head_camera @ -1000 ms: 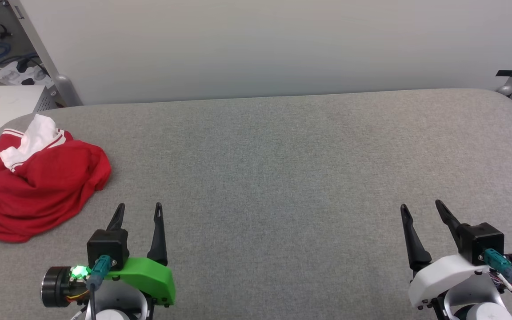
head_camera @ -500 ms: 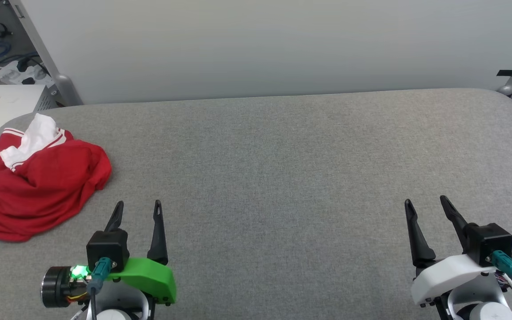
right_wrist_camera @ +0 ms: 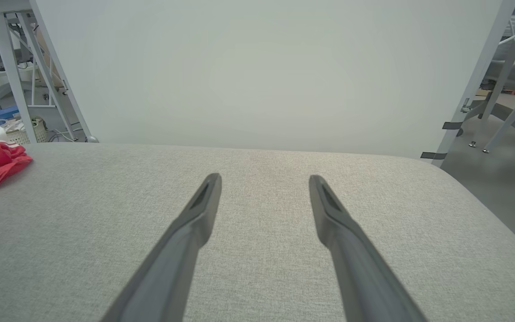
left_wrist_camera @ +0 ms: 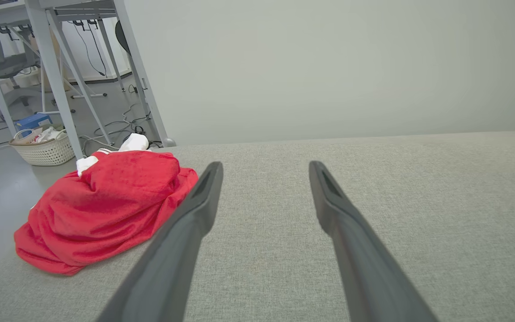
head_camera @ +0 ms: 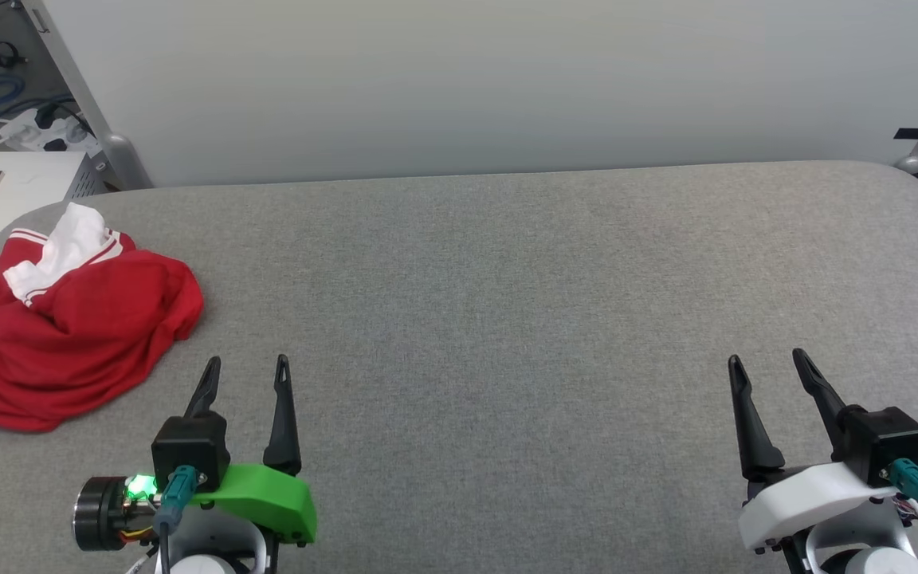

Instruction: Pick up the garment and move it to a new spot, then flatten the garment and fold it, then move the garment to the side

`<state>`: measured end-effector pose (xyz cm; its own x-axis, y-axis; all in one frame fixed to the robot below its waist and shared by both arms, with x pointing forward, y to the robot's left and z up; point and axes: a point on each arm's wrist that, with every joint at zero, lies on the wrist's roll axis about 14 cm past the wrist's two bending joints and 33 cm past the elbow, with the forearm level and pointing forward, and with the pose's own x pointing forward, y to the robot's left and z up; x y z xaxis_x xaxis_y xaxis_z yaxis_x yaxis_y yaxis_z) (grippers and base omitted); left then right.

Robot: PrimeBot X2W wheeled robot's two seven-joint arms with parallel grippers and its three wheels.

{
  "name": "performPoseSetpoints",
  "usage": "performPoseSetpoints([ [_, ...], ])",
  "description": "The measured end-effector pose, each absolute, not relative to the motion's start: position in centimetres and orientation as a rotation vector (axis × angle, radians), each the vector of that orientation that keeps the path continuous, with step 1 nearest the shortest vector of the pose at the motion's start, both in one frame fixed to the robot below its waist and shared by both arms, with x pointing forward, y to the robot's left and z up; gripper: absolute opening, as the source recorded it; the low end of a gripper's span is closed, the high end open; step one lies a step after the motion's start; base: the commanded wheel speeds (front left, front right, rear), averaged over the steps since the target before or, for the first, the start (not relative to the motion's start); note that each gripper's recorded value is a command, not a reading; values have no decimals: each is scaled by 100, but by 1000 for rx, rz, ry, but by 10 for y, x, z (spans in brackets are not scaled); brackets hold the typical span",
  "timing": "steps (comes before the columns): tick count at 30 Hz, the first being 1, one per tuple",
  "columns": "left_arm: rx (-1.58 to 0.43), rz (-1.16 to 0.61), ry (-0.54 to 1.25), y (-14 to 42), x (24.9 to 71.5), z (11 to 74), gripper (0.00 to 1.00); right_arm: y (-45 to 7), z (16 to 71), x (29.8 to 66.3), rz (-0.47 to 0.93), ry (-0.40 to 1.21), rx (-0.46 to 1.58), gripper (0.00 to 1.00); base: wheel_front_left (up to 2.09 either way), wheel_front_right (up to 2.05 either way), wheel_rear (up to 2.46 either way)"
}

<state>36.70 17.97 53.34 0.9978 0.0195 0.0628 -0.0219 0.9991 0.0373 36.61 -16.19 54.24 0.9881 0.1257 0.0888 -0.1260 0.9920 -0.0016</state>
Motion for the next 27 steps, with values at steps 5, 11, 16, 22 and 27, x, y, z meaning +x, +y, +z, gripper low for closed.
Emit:
performPoseSetpoints([
  [5, 36, 20, -74, 179, 366, 535, 100, -161, 545, 365, 128, -105, 10, 100, 0, 0, 0],
  [11, 31, 20, -85, 179, 366, 536, 100, -160, 550, 365, 132, -128, 19, 100, 0, 0, 0],
  [16, 29, 22, -92, 180, 365, 537, 100, -159, 554, 365, 135, -144, 24, 100, 0, 0, 0],
  [22, 25, 25, -102, 181, 363, 538, 100, -158, 556, 364, 138, -156, 30, 100, 0, 0, 0],
  [27, 22, 26, -104, 181, 361, 537, 100, -158, 555, 362, 138, -161, 41, 100, 0, 0, 0],
])
